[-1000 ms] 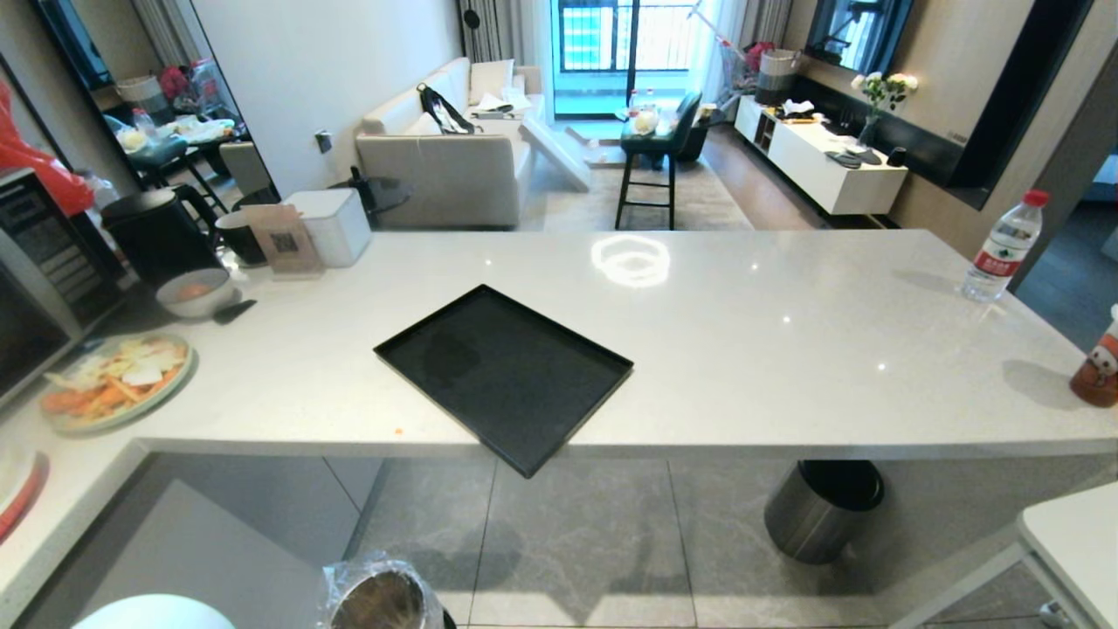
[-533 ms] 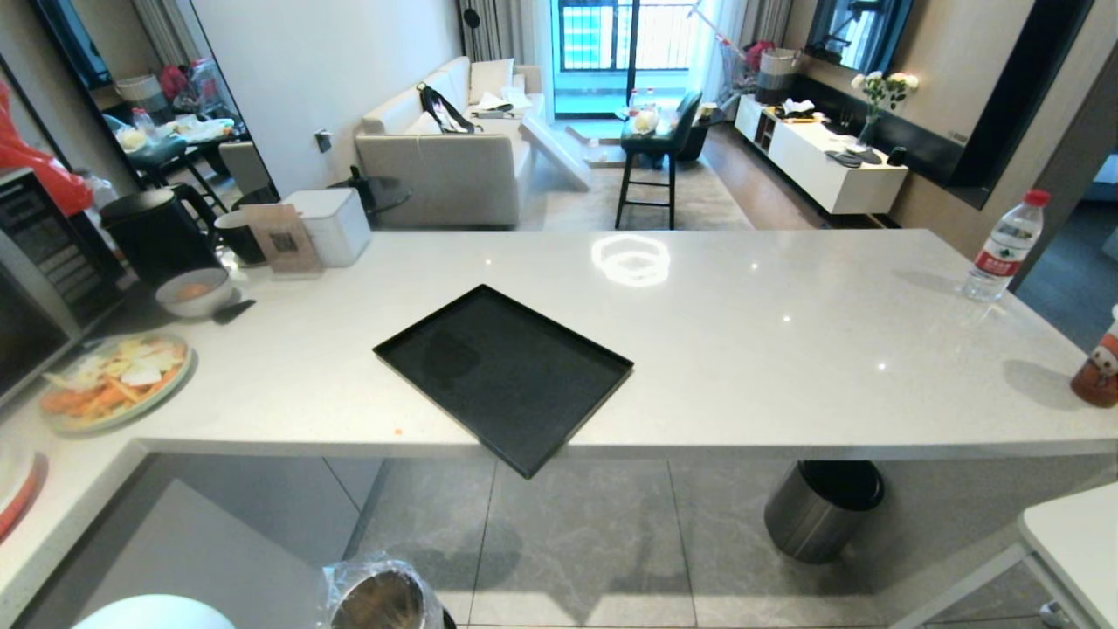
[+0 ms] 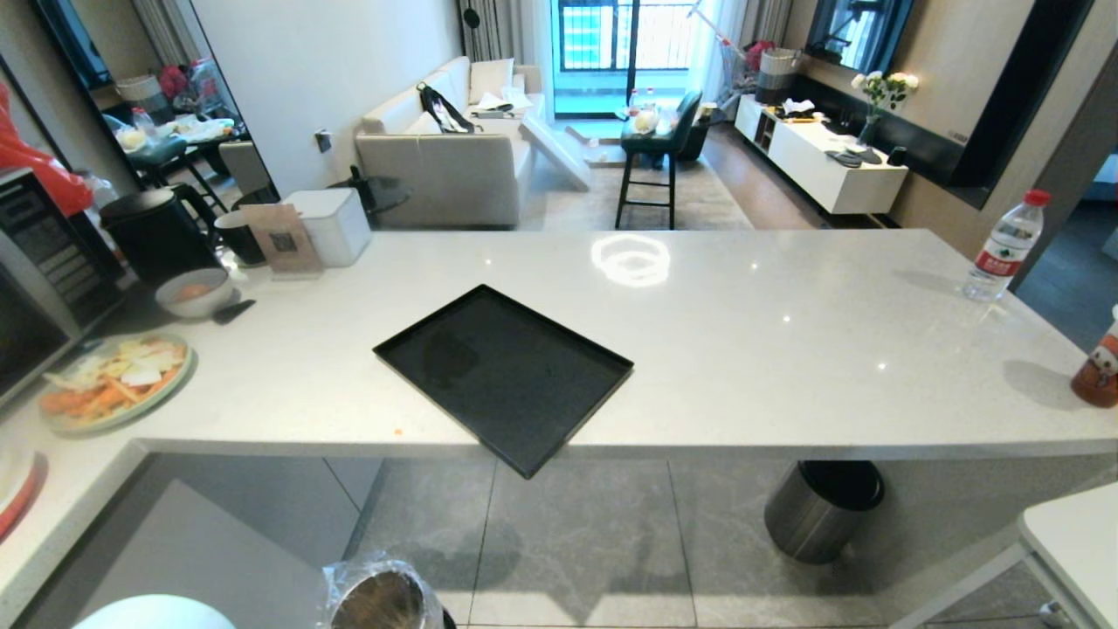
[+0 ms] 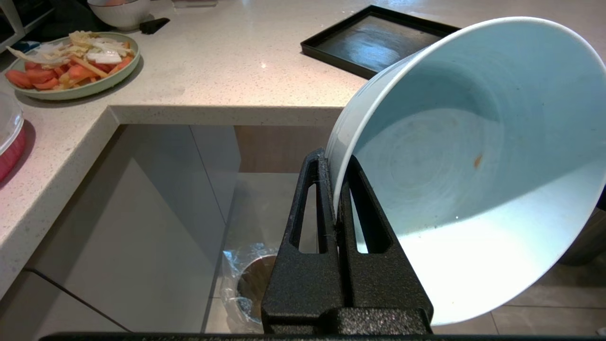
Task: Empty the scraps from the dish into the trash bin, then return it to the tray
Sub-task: Put the bowl back to the table
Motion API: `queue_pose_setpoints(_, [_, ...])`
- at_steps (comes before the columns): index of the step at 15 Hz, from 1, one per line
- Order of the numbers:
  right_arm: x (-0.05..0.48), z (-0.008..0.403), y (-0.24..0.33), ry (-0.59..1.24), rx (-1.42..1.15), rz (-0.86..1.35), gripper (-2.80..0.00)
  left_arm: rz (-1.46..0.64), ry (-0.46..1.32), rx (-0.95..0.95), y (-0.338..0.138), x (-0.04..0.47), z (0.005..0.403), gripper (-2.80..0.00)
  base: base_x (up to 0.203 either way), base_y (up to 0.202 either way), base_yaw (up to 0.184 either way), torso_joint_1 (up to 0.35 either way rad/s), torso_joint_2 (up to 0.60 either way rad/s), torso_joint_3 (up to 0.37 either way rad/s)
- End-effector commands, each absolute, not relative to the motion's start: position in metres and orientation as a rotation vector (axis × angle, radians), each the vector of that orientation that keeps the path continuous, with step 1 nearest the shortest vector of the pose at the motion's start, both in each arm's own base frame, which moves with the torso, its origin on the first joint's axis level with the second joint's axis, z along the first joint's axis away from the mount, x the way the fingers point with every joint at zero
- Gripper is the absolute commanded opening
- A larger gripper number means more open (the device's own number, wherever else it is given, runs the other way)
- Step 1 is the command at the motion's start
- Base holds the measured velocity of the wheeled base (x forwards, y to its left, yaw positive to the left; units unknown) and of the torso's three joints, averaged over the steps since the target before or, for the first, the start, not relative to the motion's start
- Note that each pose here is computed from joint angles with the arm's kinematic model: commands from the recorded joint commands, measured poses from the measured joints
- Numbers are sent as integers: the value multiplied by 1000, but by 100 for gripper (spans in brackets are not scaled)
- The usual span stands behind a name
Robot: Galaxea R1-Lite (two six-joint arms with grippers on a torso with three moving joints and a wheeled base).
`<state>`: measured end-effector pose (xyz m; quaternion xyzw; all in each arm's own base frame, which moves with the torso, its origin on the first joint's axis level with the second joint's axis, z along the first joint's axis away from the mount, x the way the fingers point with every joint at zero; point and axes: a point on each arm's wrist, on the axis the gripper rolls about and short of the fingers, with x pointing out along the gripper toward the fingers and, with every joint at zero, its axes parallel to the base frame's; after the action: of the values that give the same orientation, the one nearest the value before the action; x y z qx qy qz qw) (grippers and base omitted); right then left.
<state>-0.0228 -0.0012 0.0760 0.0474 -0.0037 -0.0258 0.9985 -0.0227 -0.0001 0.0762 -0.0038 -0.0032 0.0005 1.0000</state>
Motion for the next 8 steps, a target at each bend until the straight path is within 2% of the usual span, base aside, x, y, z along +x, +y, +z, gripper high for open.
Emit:
queue_pose_setpoints(1, [-23,76,-1,-9,95,-52,-280,0,-6,-8,0,-23,76,-280,0,0,0,0,0,0])
queue_pose_setpoints(5, [-23,76,-1,-9,95,-51,-280,-2,-6,-6,0,-23,76,-280,16,0,0,-1,0,1])
queue_pose_setpoints(8, [-23,76,-1,-9,95,-50,-280,-2,-6,-5,0,-23,76,-280,183,0,0,2,1,1])
